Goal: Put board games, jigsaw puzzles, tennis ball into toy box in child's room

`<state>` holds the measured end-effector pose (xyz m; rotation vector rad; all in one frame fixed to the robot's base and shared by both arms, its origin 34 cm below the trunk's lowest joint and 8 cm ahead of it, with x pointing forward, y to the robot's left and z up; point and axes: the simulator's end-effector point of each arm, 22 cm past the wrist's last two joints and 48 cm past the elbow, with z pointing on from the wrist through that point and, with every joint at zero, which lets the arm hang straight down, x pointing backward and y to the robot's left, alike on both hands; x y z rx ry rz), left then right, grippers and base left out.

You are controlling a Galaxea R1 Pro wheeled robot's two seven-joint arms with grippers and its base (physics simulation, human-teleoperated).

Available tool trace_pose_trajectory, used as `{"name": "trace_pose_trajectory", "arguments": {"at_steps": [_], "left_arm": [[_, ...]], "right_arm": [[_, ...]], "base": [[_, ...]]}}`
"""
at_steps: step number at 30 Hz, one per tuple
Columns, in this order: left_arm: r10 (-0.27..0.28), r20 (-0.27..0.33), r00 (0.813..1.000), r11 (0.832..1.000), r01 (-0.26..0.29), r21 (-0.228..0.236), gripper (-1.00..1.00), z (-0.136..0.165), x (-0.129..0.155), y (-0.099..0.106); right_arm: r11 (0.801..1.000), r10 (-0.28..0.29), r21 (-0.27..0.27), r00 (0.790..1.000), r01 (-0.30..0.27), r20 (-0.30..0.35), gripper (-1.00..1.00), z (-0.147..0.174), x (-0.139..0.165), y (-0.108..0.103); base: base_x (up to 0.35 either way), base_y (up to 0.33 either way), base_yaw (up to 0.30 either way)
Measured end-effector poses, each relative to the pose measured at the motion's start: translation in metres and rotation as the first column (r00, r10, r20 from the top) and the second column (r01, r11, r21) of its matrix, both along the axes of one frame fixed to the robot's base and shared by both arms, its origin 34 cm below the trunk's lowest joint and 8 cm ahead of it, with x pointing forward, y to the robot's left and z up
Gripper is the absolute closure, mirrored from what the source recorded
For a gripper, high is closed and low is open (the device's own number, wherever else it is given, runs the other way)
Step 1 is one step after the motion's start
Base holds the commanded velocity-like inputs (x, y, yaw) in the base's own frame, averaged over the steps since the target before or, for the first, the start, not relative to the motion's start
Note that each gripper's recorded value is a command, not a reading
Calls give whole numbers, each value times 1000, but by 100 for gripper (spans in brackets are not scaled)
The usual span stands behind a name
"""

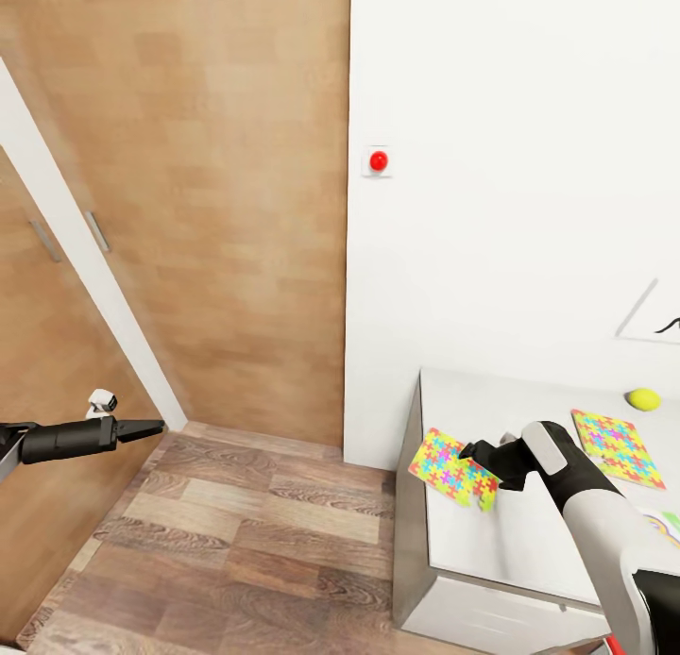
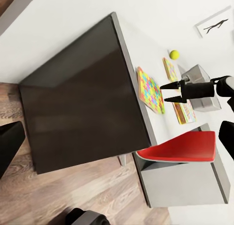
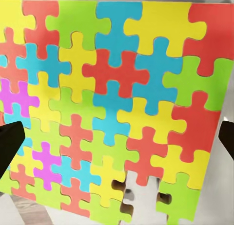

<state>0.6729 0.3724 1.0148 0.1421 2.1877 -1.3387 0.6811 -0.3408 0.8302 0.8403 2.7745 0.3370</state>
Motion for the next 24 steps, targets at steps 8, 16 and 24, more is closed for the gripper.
{"name": "trace_pose_trajectory", "arguments": {"at_steps": [8, 16, 24], "left_arm": [[0, 0, 1000, 1000, 0, 0, -100, 0, 0, 0], [-1, 0, 1000, 1000, 1, -1, -100, 0, 0, -1], [-2, 0, 1000, 1000, 2, -1, -100, 0, 0, -1]], "right_arm": [[1000, 0, 0, 1000, 0, 0, -100, 0, 0, 0], [1000, 1, -1, 1000, -1, 0, -100, 0, 0, 0], [1000, 1, -1, 1000, -1, 0, -100, 0, 0, 0]], "base": [[0, 57, 0], [0, 66, 0], [0, 54, 0]]}}
